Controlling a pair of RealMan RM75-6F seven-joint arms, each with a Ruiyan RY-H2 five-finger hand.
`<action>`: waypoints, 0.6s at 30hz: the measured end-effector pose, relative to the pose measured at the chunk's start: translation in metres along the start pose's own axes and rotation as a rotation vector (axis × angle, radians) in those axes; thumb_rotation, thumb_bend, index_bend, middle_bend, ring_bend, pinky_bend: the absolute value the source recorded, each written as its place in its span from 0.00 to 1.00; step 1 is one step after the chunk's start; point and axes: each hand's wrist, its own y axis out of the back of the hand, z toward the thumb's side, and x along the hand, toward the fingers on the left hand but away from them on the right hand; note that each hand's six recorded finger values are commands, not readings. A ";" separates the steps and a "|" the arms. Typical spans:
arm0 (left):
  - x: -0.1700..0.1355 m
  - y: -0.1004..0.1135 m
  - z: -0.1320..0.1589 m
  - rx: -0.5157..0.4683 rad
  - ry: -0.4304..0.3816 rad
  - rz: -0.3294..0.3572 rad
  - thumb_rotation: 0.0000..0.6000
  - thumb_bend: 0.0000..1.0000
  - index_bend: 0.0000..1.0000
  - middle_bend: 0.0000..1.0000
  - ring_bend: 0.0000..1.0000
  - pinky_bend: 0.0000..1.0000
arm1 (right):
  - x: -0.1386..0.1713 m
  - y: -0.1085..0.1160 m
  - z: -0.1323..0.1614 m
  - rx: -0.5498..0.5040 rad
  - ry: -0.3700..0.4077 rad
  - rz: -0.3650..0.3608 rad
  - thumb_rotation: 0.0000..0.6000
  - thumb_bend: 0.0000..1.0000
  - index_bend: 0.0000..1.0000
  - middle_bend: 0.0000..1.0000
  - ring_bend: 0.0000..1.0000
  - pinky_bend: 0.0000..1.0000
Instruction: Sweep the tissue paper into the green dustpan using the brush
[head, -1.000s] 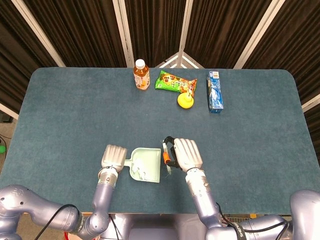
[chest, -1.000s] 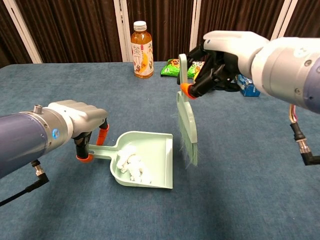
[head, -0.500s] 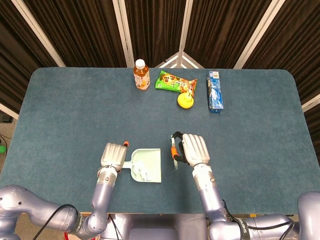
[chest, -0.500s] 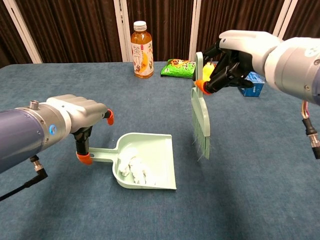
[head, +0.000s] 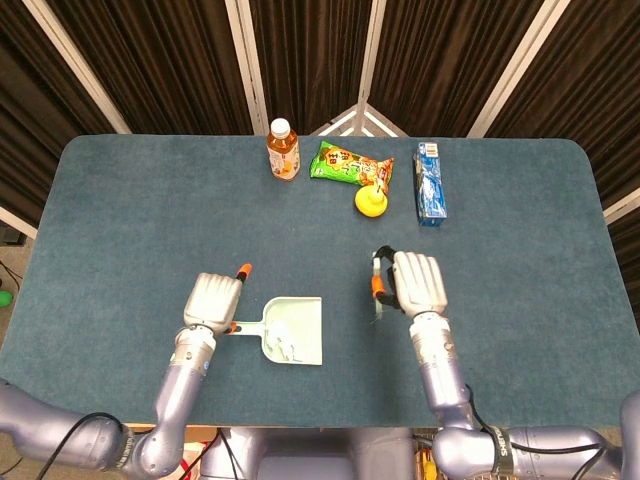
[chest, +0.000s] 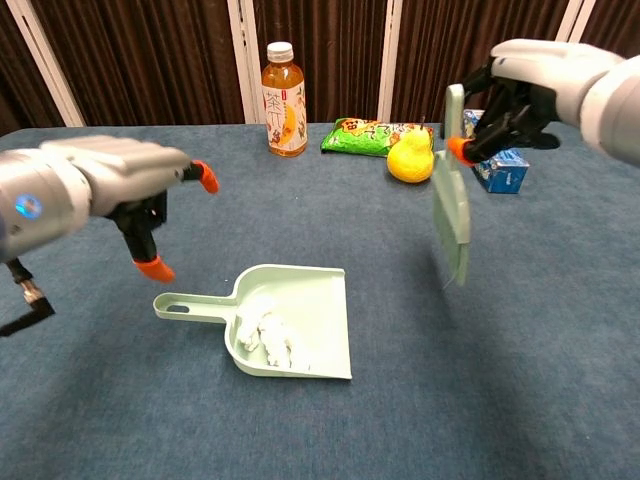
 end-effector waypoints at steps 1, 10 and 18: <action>-0.002 0.003 -0.004 -0.014 -0.002 0.014 1.00 0.00 0.17 0.90 0.96 0.98 | -0.002 0.003 -0.005 0.011 -0.008 -0.010 1.00 0.54 0.82 0.89 0.87 0.91; -0.025 0.021 -0.055 -0.097 0.002 0.118 1.00 0.00 0.18 0.88 0.92 0.94 | -0.014 0.027 -0.058 0.183 -0.063 -0.113 1.00 0.54 0.82 0.89 0.87 0.91; -0.040 0.026 -0.086 -0.126 0.001 0.161 1.00 0.00 0.15 0.53 0.58 0.67 | -0.023 0.049 -0.099 0.408 -0.126 -0.226 1.00 0.54 0.81 0.89 0.83 0.89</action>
